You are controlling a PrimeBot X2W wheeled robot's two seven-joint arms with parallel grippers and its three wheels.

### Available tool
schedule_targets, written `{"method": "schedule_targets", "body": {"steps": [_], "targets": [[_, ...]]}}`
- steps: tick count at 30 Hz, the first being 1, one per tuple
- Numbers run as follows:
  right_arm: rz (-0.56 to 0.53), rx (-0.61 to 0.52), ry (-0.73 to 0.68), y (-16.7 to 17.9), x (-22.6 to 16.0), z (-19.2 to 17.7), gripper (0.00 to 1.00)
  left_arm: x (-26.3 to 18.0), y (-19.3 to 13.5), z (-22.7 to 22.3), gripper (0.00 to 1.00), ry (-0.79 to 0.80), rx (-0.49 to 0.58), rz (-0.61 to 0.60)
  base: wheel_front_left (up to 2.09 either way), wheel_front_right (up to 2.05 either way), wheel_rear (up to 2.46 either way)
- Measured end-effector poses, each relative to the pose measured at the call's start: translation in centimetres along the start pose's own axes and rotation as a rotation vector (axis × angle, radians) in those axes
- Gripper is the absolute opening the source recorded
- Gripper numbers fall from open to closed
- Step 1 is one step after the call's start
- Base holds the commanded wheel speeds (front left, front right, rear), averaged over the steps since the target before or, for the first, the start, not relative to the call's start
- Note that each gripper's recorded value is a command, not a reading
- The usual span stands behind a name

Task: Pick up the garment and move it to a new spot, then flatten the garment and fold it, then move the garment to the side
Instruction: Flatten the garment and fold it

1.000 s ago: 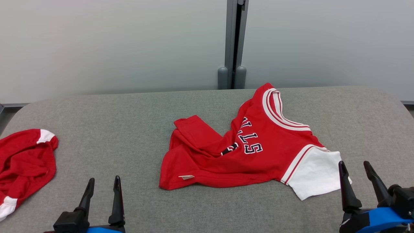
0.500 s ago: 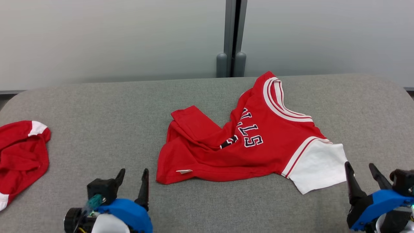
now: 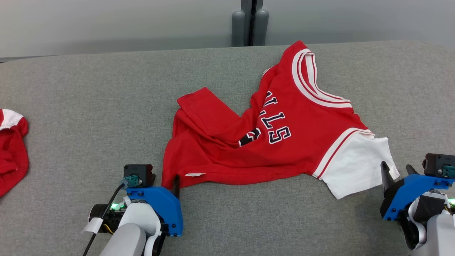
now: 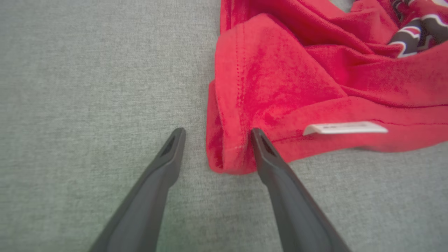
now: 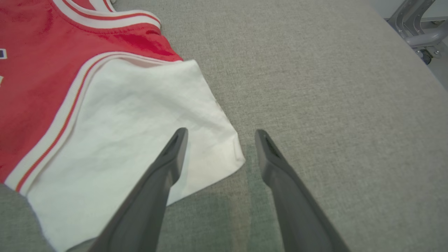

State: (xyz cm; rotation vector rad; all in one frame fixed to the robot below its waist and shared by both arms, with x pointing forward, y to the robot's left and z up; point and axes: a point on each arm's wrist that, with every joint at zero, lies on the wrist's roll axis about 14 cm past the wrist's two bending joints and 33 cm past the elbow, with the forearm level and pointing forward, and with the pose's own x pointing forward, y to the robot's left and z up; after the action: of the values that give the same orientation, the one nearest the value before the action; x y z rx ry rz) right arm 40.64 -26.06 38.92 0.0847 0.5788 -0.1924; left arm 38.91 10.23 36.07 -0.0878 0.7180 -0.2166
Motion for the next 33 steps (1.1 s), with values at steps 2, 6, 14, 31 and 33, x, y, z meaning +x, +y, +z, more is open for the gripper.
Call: {"method": "schedule_targets", "body": {"steps": [2,6,14,31,33], "targets": [[-0.003,0.003,0.018,0.0,0.5,-0.5,1.0,0.3,0.1,-0.1,1.0,0.011,0.001,0.001,0.0,0.0,0.0],[-0.017,0.008,0.07,-0.3,1.2,-2.0,1.0,0.7,0.0,-0.3,1.0,0.03,-0.001,0.004,0.0,0.0,0.0],[0.013,-0.009,0.112,0.9,2.6,-2.9,0.28,1.4,-0.4,-1.2,0.89,0.092,-0.021,-0.021,0.0,0.0,0.0],[0.14,0.11,-0.311,3.7,-1.8,8.4,0.0,-3.6,-2.7,9.1,0.0,-0.33,-0.261,-0.165,0.0,0.0,0.0],[0.152,0.128,-0.385,3.4,-3.9,10.6,0.0,-5.5,-3.2,11.5,0.0,-0.428,-0.254,-0.191,0.0,0.0,0.0]]}}
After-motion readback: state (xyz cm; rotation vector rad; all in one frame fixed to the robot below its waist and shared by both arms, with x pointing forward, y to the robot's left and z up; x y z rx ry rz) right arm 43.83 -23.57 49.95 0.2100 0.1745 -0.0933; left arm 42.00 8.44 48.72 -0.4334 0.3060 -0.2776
